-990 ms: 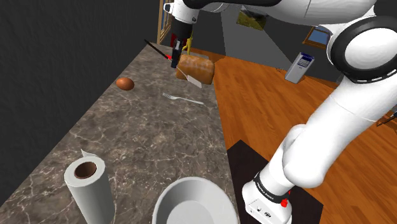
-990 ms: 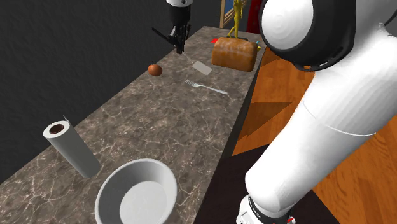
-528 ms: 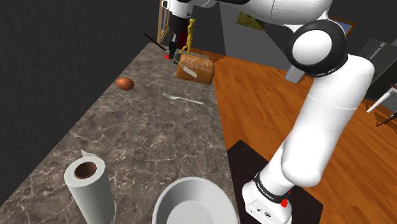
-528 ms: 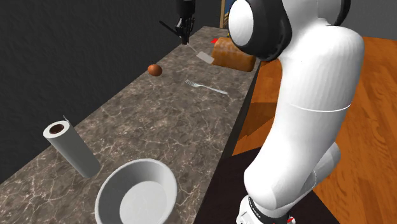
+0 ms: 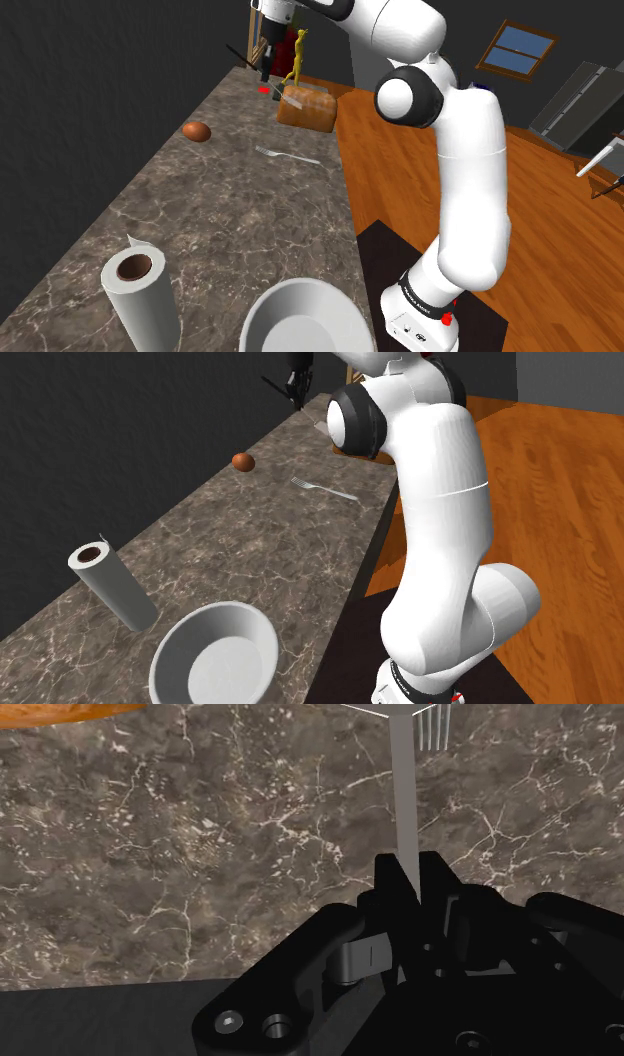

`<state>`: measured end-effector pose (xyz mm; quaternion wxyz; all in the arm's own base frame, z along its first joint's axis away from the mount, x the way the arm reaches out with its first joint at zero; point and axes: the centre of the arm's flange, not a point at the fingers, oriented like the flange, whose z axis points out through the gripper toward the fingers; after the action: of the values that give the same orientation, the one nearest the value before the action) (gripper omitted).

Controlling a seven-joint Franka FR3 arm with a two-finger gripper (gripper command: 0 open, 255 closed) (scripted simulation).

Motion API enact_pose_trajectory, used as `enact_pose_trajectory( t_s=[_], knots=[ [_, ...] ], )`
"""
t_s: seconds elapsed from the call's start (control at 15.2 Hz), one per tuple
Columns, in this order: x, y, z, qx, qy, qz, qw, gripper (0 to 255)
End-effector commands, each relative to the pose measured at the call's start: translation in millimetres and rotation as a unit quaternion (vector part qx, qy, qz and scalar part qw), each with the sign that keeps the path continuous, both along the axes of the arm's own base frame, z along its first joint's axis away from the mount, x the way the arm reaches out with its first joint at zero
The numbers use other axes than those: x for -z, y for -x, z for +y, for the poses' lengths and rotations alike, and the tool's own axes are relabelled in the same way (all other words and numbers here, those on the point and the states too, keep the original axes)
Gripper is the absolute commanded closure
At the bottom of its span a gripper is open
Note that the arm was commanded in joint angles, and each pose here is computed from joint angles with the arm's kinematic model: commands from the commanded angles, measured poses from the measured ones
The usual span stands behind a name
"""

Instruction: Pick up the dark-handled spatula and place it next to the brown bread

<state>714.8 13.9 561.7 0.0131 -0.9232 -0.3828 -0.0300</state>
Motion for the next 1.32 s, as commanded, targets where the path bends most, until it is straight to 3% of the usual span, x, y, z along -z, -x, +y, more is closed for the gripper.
enact_pose_trajectory(
  t_s=[0.0,1.25],
  knots=[
    [11,-3,-2,-0.001,0.0,-0.001,1.0,255],
    [111,-3,-2,-0.001,0.0,-0.001,1.0,255]
  ],
)
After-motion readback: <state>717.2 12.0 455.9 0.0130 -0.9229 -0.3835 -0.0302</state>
